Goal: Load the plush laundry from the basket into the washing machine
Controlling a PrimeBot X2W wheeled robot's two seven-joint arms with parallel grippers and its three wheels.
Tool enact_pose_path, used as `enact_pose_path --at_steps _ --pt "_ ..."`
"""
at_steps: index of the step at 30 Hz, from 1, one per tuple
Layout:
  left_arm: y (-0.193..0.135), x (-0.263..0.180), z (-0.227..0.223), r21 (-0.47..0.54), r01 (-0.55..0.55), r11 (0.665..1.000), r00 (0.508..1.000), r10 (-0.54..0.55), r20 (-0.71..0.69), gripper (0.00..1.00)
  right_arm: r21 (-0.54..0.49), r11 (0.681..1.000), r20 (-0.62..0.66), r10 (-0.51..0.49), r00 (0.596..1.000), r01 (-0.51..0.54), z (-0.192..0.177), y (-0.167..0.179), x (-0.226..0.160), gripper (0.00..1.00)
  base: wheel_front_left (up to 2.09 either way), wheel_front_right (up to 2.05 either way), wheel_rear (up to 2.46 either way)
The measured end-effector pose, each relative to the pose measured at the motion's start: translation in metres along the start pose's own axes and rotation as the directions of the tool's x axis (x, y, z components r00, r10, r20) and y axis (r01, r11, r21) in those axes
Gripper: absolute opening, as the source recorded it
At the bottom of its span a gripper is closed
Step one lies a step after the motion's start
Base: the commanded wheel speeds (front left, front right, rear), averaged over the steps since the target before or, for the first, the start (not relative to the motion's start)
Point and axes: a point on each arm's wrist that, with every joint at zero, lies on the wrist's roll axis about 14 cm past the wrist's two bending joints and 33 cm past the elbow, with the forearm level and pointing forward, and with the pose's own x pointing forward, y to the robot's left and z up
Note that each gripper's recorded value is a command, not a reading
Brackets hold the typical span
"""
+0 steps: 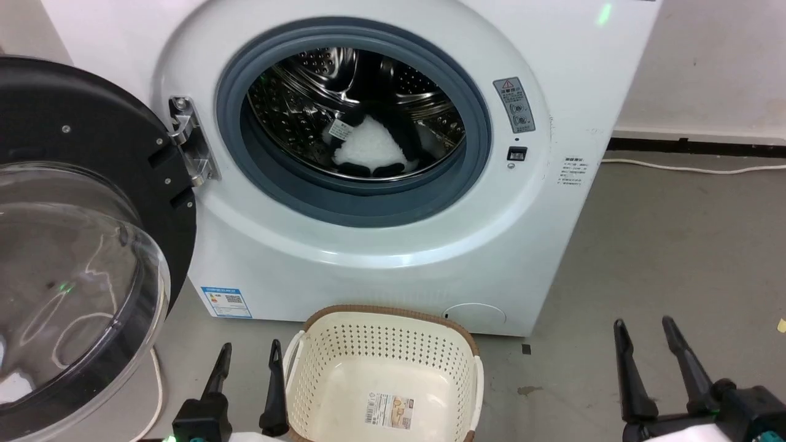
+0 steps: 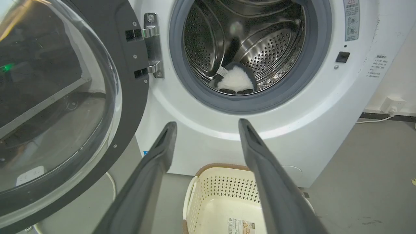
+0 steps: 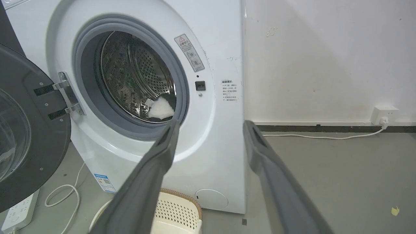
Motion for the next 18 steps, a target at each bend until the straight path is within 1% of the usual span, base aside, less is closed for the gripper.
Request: enact_pose_path --at_steps 6,7,18 --pt "0.0029 -0.0024 -0.0039 -0.01 0.003 1.0 1.0 -0.004 -0.012 1.0 0.012 1.0 -0.011 0.018 1.0 -0.018 -0.0038 0.0064 -0.0001 1.0 0.0 0.0 0.0" --pt "0.0033 -0.003 -0.0061 -0.013 0.003 1.0 1.0 -0.003 -0.02 0.0 0.013 1.0 -0.011 0.019 1.0 -0.019 -0.0039 0.007 0.0001 0.0 0.0 0.0 0.0" --pt "0.003 -0.0023 -0.007 -0.01 0.005 1.0 1.0 -0.006 -0.03 0.0 0.009 1.0 -0.021 0.018 1.0 -0.018 -0.005 0.0062 -0.0001 0.0 0.0 0.0 0.0"
